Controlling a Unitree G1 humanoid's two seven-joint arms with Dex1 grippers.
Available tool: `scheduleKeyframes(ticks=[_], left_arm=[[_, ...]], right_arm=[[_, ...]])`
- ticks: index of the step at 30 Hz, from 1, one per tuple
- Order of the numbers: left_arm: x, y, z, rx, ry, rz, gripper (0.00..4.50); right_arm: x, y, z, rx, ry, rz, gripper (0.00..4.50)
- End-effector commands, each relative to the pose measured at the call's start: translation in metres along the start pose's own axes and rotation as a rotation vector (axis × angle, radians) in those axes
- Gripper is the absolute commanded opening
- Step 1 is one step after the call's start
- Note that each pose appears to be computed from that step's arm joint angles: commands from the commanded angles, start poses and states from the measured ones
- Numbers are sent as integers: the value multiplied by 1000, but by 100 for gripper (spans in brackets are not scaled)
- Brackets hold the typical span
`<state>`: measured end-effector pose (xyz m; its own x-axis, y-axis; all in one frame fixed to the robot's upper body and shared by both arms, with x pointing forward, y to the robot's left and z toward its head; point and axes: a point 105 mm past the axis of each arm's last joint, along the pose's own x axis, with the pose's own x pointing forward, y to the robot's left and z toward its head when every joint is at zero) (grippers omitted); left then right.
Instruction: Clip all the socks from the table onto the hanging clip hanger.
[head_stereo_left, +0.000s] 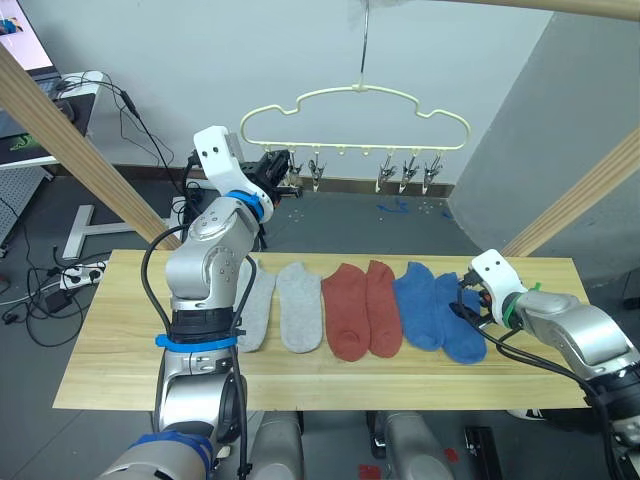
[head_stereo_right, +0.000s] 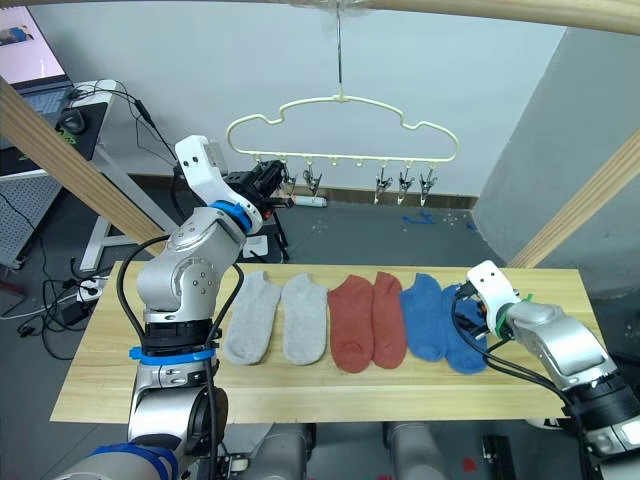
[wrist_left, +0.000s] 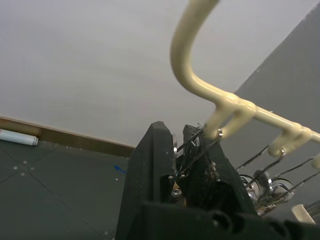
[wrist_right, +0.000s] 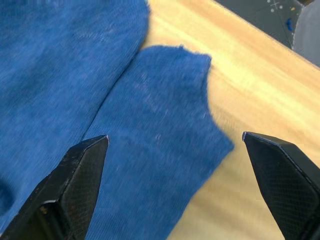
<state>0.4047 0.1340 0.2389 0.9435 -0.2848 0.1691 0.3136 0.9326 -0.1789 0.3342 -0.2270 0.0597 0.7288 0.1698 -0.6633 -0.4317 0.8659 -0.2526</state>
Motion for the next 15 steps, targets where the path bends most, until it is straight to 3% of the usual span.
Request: scheduleKeyframes(ticks=[1, 15], left_arm=[[-3, -9, 19, 34, -60, -22, 27], [-4, -7, 21, 44, -55, -15, 27]], right_arm=[[5, -3, -2, -33, 5, 7, 450], [25, -5, -10, 1, 31, 42, 450]])
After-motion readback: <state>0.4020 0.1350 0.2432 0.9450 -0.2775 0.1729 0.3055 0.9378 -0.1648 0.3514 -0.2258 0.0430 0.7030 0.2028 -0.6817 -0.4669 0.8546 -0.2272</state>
